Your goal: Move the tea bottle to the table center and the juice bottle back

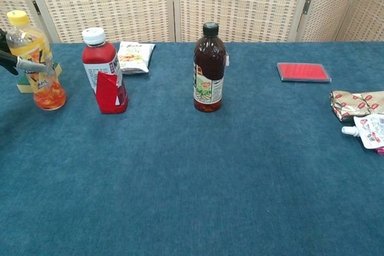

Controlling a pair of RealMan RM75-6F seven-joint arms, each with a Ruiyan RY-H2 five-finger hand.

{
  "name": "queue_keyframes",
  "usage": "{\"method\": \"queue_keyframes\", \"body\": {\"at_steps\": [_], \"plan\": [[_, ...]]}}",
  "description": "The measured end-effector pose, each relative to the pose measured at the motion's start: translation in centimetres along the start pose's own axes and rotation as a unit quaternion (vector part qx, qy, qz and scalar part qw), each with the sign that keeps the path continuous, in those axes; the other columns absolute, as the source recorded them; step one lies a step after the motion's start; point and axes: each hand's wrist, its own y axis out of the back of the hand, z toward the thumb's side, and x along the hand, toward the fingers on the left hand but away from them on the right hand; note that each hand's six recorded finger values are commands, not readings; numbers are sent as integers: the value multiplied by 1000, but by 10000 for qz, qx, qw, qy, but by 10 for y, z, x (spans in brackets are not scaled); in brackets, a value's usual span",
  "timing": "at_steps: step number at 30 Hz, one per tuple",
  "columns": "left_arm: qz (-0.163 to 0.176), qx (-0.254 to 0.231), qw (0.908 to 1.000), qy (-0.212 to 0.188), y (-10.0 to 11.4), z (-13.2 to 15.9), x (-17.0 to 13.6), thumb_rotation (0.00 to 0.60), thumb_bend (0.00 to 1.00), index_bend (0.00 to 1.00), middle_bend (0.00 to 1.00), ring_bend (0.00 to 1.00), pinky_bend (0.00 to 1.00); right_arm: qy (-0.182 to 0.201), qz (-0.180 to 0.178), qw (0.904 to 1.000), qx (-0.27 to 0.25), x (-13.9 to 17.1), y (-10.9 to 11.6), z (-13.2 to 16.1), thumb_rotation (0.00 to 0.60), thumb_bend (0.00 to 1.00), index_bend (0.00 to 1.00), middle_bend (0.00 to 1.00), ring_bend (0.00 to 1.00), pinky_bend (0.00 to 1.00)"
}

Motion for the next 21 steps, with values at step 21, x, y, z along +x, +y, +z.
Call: {"method": "queue_keyframes", "body": {"at_steps": [21], "plan": [[-2, 168, 9996, 243, 3, -12, 3, 600, 103, 385, 307, 316, 353, -1, 13, 10000, 11, 0, -1, 0, 600, 76, 169, 297, 193, 445]]}}
